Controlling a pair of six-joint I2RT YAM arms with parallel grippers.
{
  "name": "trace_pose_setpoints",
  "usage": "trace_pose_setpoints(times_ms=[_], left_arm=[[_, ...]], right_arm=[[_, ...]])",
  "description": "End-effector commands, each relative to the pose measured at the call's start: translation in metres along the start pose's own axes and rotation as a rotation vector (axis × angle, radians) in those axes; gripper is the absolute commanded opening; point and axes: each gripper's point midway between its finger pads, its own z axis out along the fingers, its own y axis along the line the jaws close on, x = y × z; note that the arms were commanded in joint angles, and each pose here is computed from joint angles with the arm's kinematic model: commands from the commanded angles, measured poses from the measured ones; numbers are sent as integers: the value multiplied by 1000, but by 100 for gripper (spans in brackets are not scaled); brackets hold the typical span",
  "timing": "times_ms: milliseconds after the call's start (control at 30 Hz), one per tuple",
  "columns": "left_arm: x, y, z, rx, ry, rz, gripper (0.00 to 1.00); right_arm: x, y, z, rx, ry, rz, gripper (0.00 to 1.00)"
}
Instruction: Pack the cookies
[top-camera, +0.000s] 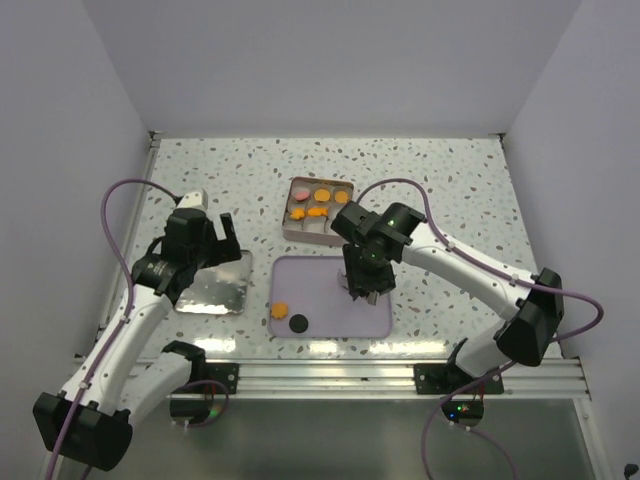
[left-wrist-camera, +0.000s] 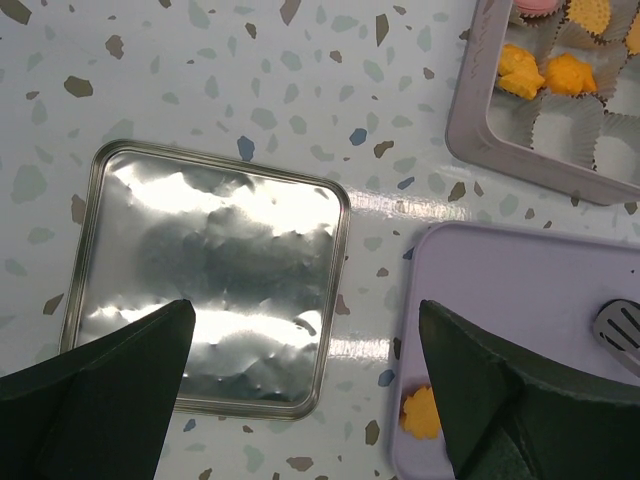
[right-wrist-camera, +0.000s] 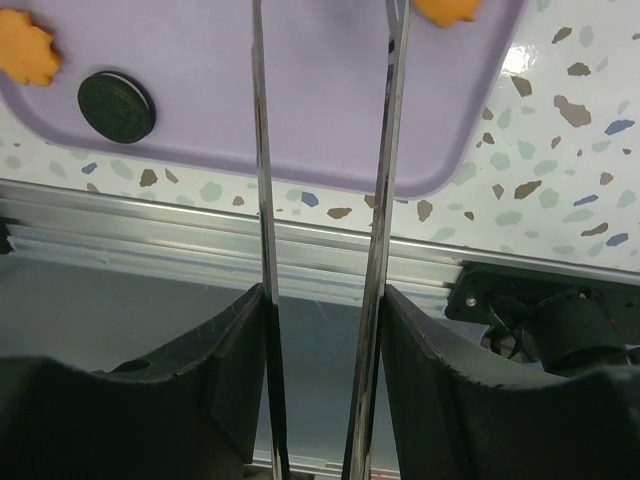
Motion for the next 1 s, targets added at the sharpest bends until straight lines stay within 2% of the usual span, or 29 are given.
trace_pose_setpoints(times_ms=[0,367,667,833,967], left_arm=[[-10,-1,-4,-4,-44,-20,100],[-13,2,-8,-14,-65,-31,100],[-12,2,-6,-15,-59,-30,100],[-12,2,-6,-15,-58,-30,100],[-11,2,-5,-16,-54,-27,100]], right_arm=[[-7,10,-11,-24,-25,-38,49],[2,4,-1,13,14,-63,49],[4,1,5,26,22,-59,40],[0,3,4,27,8,-62,38],[-20,12,-16,20,-51,-75,38]])
